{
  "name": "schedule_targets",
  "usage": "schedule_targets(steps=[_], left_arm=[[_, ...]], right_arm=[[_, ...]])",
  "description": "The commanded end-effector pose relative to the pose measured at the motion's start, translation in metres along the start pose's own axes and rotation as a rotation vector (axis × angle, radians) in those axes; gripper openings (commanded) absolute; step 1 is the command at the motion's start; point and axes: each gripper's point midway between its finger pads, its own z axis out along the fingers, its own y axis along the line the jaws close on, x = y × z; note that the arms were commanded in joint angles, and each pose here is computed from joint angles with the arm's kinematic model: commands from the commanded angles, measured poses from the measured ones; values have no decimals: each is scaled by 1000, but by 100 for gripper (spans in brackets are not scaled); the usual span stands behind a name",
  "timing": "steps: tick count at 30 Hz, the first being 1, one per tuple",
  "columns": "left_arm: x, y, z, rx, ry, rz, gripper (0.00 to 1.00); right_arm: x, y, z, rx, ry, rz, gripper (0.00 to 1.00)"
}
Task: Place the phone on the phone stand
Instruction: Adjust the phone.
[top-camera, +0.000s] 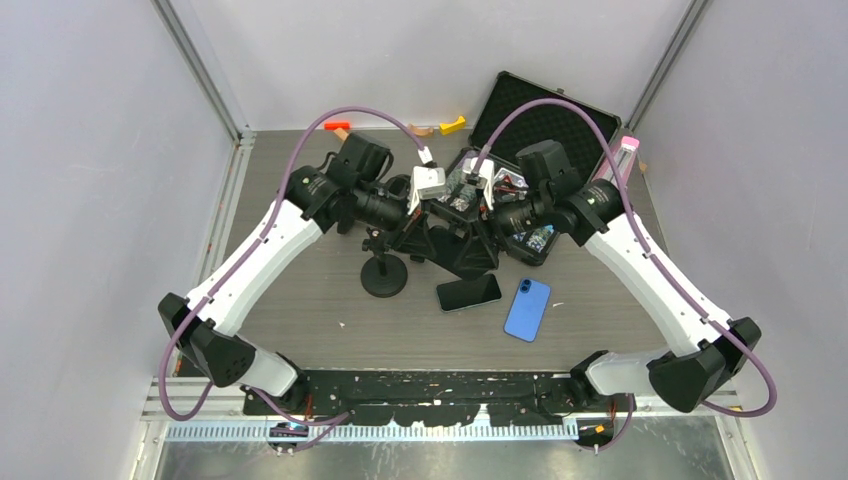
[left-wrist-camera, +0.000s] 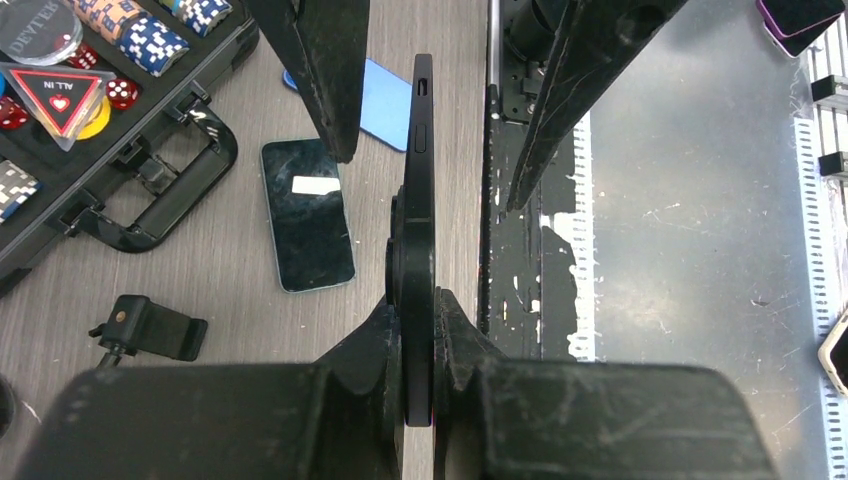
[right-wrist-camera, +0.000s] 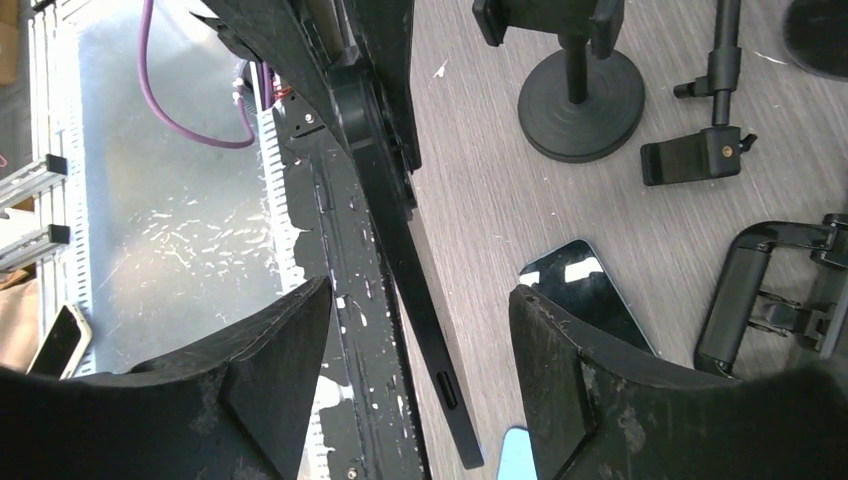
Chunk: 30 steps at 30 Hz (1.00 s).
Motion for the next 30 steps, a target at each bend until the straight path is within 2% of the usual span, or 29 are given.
schedule_targets(steps=[1, 4, 6, 8, 9, 10, 11, 12, 16, 17, 21, 24, 27, 30], left_arm=[[-13, -14, -3, 58, -58, 56, 0], [-12, -15, -1, 73, -62, 50, 0], [-11, -17, -1, 80, -63, 50, 0], [-10, -17, 0, 81, -66, 50, 0], [-10, -17, -1, 81, -69, 51, 0], [-11, -18, -1, 81, -74, 50, 0], [-11, -19, -1, 83, -79, 50, 0], [-13, -19, -1, 86, -84, 49, 0], [-20, -19, -1, 88, -110, 40, 0], [-22, -17, -1, 84, -119, 38, 5], [-38, -6, -6, 52, -187, -30, 50], [-61, 13, -22, 15, -318, -102, 72], [-82, 31, -46, 12, -465, -183, 82], [-94, 39, -63, 28, -578, -216, 86]], right_arm=[[-17, 9, 5, -63, -62, -32, 68], [-19, 8, 9, -77, -69, -15, 62], [-19, 8, 11, -82, -70, -8, 53], [-19, 6, 12, -81, -69, -6, 40], [-19, 6, 12, -78, -69, -5, 26], [-19, 5, 12, -76, -71, -7, 18], [-19, 5, 12, -69, -72, 0, 6], [-20, 4, 12, -64, -80, -5, 2], [-28, 1, 7, -32, -118, 3, 0], [-32, 2, 5, -29, -132, 19, 0], [-53, -3, -9, 4, -212, 51, 0], [-72, -8, -24, 46, -289, 39, 0], [-86, -9, -34, 67, -348, 56, 0], [-97, -8, -43, 70, -389, 77, 0]])
